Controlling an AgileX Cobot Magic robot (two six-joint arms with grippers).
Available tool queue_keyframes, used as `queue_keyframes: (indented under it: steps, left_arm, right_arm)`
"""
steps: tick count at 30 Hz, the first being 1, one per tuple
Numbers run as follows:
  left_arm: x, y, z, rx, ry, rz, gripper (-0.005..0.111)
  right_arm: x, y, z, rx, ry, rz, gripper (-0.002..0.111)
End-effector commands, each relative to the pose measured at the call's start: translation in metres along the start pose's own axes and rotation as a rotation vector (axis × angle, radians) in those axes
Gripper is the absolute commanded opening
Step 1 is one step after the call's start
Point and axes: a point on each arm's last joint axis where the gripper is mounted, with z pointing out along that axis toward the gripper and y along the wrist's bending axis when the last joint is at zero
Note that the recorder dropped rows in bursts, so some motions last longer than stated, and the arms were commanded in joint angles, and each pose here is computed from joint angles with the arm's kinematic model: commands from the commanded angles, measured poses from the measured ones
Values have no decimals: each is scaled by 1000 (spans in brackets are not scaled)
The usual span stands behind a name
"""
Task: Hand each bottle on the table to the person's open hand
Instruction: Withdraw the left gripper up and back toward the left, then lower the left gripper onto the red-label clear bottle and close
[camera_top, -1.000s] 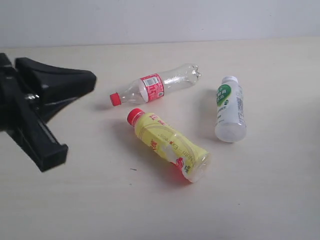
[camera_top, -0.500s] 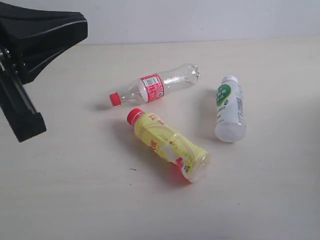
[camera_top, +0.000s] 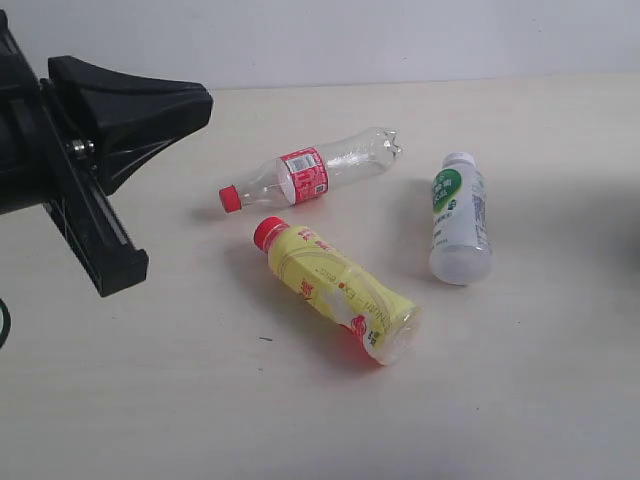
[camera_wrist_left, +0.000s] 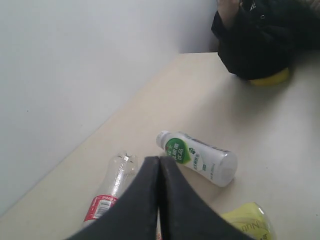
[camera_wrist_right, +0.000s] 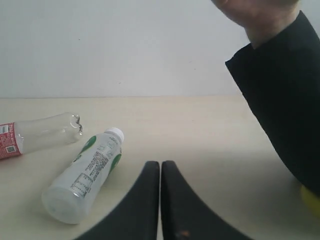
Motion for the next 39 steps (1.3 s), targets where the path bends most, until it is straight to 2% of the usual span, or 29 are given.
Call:
queue_keyframes:
  steps: [1,19,23,24,26,27,28,30,32,35,39]
  left_arm:
    - [-1,-1,2,11,-7,-2,0]
    - [2,1,2,-12,26,11,0]
    - [4,2,3,-16,45,142,0]
    - [10,3,6,-24,88,188,0]
    - [21,11,13,-69,214,207,0]
    - [21,18,16,-114,275,187,0]
    - [22,27,22,-178,348,104,0]
    - [16,46,32,-296,469,24,0]
    - [8,63,45,-361,576,72,0]
    - [-2,72,71,-318,649,108,0]
    - [-7,76,112,-169,676,137,0]
  right_arm:
    - [1,0,0,5,-9,-5,2]
    - [1,0,0,5,-9,-2,2]
    - [1,0,0,5,-9,-4,2]
    - [1,0,0,5,-9,-4,2]
    - [1,0,0,5,-9,-4,2]
    - [1,0,0,5,-7,-2,2]
    - [1,0,0,5,-7,-2,2]
    - [1,0,0,5,-7,-2,2]
    - [1,0,0,5,-7,-2,2]
    - [1,0,0,5,-7,-2,2]
    - [1,0,0,5,-7,-2,2]
